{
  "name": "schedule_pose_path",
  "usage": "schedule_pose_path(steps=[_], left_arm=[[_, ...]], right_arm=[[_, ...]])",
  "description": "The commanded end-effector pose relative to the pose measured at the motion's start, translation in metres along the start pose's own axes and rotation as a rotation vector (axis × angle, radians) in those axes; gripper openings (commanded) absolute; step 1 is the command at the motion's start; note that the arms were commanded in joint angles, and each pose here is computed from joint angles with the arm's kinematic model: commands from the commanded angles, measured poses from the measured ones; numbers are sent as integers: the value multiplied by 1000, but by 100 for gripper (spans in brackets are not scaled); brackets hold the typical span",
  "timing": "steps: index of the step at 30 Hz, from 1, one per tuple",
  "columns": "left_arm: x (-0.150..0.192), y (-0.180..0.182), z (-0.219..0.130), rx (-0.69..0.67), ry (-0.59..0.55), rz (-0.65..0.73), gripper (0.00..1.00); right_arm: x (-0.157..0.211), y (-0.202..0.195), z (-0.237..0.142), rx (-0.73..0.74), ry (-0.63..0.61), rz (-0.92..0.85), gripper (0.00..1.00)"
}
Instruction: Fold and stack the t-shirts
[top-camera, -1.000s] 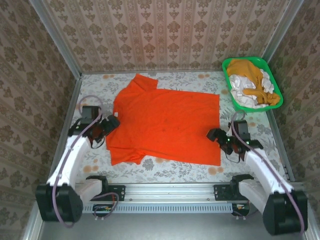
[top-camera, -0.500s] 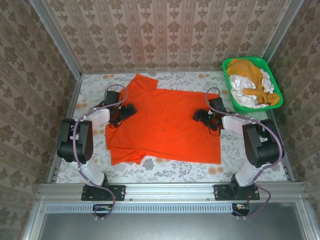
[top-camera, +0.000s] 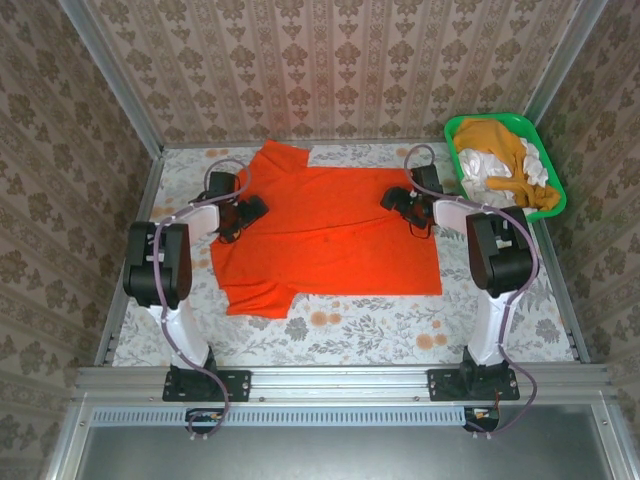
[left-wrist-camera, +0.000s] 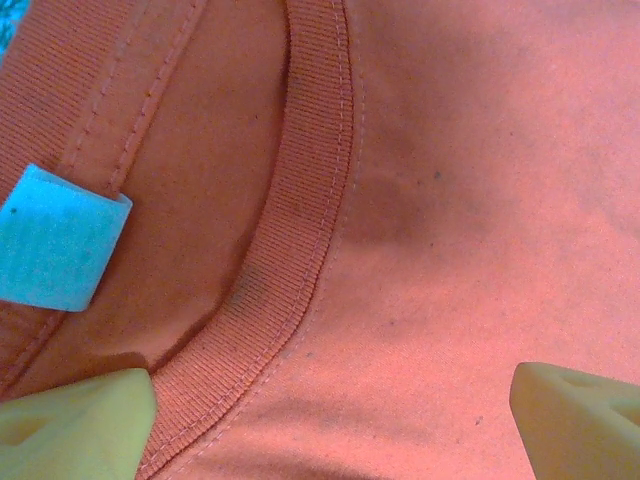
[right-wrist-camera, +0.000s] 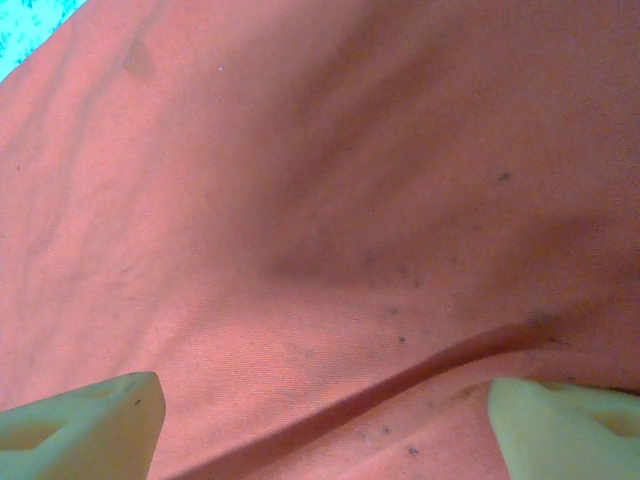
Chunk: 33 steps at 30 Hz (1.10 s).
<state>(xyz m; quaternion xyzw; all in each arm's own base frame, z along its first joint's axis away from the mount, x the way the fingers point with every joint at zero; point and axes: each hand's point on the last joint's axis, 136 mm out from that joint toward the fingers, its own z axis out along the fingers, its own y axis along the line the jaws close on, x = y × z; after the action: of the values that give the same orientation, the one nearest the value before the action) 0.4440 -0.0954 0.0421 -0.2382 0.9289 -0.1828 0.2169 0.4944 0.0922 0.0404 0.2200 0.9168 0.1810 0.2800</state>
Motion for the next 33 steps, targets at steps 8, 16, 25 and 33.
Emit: schedule_pose_path(steps=[8, 16, 25, 33], left_arm=[[-21, -23, -56, 19, -128, 53, 100], [30, 11, -129, 0, -146, 135, 100], [117, 84, -158, -54, 9, 87, 85], [159, 98, -126, -16, 113, -21, 52]], right_arm=[[-16, 38, -50, -123, -62, -75, 88], [33, 53, -107, -197, -59, -137, 90], [80, 36, -130, -200, -28, -84, 90], [81, 35, -128, -188, -26, -86, 90]])
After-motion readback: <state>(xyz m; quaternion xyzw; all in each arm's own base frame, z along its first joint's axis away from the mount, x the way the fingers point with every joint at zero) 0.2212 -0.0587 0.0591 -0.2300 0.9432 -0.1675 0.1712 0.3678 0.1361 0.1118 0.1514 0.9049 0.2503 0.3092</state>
